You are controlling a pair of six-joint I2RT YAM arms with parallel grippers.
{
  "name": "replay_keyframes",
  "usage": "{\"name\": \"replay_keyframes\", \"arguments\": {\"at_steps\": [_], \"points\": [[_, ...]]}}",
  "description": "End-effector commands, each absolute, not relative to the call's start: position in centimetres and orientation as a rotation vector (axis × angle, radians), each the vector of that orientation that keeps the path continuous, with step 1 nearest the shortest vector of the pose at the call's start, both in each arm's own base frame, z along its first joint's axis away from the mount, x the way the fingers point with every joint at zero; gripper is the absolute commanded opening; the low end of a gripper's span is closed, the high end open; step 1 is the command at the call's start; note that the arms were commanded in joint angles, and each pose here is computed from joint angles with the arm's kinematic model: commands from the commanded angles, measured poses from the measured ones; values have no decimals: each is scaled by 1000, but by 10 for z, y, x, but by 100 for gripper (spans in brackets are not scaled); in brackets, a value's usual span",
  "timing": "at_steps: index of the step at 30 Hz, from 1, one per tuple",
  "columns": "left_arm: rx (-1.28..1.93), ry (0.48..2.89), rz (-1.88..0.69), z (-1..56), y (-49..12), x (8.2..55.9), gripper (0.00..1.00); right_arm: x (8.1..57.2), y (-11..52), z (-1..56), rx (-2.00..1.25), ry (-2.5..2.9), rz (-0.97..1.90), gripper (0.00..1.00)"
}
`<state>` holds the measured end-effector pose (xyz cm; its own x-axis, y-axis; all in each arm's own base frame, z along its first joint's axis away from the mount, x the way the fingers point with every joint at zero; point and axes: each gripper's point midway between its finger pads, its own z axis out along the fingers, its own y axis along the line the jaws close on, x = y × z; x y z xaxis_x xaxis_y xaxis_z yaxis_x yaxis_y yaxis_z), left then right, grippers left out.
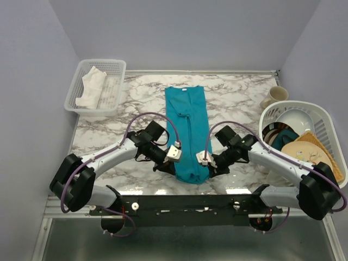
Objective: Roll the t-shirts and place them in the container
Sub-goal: Roll the T-shirt to the center of the board.
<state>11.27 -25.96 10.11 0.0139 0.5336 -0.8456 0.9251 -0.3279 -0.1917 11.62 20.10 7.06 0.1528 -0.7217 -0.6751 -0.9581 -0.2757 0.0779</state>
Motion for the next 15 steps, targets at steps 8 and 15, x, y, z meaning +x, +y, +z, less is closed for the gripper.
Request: {"name": "replay_keyframes", "arguments": {"at_steps": [8,15], "points": [[1720,1645,-1369,116,-263,137,4,129,210,87,-1936,1757,1069,9],[1562,1946,-1457,117,-257,145,7,135,209,97,-1873,1838,1144,9]]}}
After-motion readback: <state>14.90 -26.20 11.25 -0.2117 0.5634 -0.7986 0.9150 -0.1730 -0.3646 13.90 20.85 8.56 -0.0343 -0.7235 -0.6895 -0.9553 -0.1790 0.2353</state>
